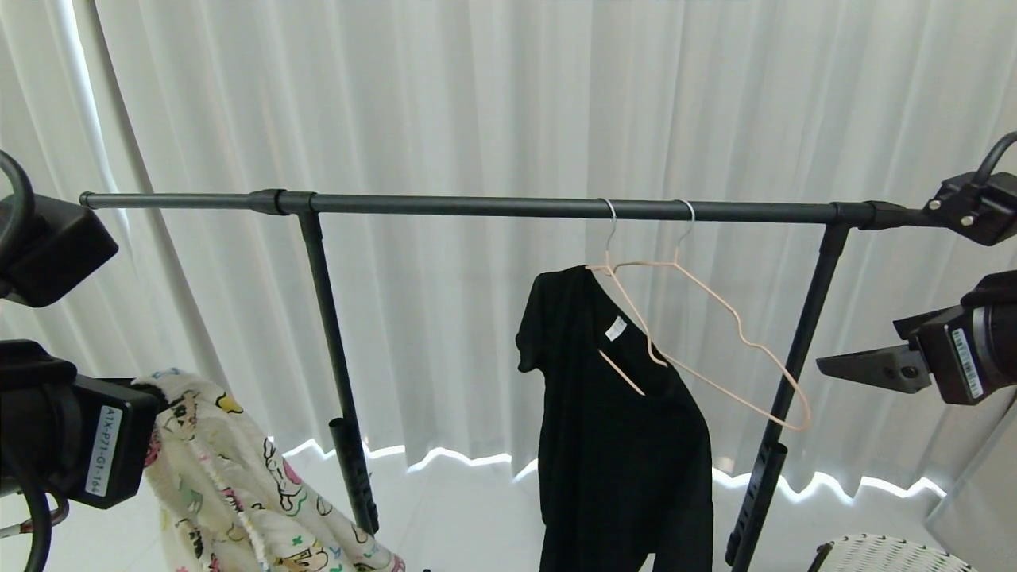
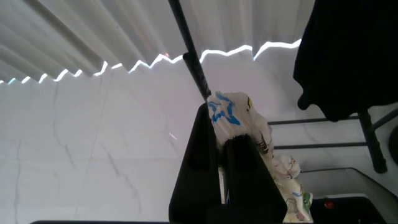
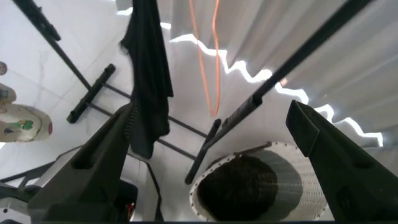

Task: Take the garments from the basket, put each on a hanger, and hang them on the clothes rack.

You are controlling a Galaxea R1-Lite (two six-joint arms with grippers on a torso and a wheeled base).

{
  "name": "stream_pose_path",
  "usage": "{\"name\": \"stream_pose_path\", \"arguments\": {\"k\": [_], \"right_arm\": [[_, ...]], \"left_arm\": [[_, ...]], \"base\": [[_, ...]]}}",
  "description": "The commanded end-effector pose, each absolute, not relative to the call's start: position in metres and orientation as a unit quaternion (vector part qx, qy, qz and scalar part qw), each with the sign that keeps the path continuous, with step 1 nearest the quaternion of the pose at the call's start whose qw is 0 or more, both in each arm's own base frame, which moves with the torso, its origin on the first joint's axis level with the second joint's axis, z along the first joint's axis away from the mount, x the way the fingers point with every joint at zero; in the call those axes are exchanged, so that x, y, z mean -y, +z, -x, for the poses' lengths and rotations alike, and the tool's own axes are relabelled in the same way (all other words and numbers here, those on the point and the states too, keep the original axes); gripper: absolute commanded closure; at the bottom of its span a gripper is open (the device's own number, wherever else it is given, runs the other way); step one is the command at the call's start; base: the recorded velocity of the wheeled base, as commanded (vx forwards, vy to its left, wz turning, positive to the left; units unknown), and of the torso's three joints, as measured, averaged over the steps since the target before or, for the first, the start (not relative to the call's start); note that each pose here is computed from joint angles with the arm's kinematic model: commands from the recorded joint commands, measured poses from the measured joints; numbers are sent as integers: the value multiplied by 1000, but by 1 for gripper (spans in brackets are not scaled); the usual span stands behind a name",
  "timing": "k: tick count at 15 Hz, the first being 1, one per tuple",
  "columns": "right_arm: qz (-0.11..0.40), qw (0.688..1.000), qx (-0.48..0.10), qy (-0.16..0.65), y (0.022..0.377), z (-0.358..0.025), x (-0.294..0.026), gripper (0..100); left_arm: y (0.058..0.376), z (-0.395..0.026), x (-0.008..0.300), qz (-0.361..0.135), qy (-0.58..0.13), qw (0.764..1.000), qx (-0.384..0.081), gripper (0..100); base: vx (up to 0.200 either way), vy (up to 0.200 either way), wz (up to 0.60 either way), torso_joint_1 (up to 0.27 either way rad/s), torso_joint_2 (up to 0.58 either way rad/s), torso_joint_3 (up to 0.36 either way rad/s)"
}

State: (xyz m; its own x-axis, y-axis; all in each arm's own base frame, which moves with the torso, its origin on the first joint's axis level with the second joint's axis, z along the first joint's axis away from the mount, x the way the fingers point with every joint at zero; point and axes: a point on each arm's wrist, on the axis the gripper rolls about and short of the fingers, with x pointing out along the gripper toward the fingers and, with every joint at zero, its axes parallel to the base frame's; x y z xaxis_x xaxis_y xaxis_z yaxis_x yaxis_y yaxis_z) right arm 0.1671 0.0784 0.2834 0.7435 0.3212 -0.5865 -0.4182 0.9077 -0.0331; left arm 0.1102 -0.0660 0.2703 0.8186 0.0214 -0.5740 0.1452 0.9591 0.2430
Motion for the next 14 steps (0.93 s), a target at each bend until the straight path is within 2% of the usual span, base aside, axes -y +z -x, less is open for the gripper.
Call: {"name": "stream_pose_path", "arguments": {"k": [1, 3, 8, 14], "right_arm": [[84, 927, -308, 198, 279, -178, -84, 0], [84, 927, -308, 199, 275, -187, -88, 0], [82, 919, -322, 212, 261, -211, -100, 0], [75, 902, -365, 217, 229, -247, -109, 0]], "left_arm": [[270, -110, 66, -139, -33, 943, -300, 100], [270, -110, 66, -139, -33, 943, -300, 100], [266, -96, 67, -149, -68, 943, -291, 100], [263, -96, 68, -138, -72, 950, -272, 100]], "base": [[200, 0, 0, 7, 7, 2], [200, 0, 0, 2, 5, 2], [0, 0, 0, 0, 0, 0], [0, 0, 0, 0, 0, 0]]}}
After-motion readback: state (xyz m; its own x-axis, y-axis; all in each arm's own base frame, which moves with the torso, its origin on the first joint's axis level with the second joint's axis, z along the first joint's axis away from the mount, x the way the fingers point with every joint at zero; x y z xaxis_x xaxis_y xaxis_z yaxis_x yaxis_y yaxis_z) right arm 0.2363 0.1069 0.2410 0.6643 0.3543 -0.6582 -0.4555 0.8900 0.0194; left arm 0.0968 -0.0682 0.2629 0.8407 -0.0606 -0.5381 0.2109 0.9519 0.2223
